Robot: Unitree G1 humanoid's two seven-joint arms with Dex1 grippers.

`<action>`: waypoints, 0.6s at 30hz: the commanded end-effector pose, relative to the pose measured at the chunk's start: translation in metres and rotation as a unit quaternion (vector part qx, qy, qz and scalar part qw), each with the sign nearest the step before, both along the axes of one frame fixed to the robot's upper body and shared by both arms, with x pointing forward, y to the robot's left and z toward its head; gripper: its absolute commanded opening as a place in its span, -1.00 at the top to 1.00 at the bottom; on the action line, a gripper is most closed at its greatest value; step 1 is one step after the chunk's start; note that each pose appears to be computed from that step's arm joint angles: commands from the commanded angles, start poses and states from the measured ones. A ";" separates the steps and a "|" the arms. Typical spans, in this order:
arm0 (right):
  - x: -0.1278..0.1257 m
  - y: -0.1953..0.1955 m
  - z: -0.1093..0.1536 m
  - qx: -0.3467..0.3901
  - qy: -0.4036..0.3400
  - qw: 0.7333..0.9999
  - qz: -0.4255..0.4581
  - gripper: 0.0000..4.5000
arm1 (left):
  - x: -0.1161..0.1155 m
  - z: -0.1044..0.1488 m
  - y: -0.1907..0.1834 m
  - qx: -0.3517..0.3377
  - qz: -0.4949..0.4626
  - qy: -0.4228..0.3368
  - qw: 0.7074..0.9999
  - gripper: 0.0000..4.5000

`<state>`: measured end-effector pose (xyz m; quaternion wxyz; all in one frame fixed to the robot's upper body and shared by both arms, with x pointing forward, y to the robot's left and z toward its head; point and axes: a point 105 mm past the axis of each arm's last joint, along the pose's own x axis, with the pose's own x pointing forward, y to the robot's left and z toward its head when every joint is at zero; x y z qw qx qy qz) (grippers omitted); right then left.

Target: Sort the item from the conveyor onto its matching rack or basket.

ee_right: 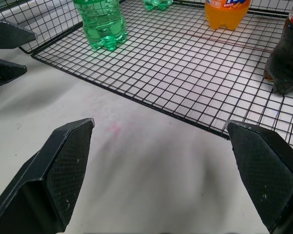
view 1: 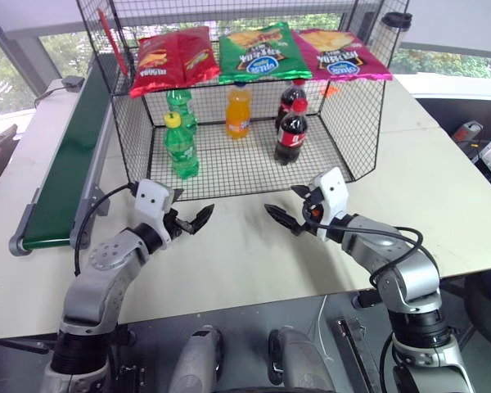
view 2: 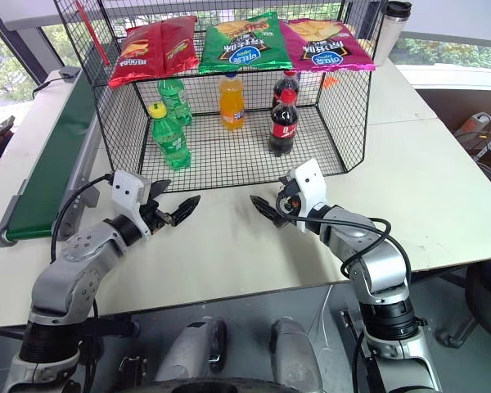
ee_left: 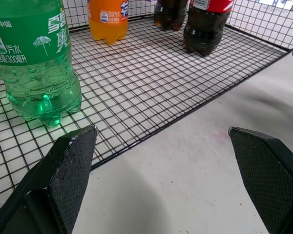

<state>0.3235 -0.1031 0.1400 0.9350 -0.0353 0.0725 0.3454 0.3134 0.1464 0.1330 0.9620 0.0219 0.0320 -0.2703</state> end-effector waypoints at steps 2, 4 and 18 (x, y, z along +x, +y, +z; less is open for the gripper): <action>-0.005 0.004 0.016 0.002 -0.032 0.999 0.012 -0.99 | -0.005 0.015 -0.004 -0.006 -0.010 -0.031 0.999 -1.00; -0.005 0.004 0.016 0.002 -0.032 0.999 0.013 -0.99 | -0.005 0.014 -0.004 -0.007 -0.009 -0.028 1.000 -1.00; -0.006 0.005 0.017 0.003 -0.032 0.999 0.018 -0.99 | -0.006 0.011 -0.002 -0.009 -0.004 -0.021 1.000 -1.00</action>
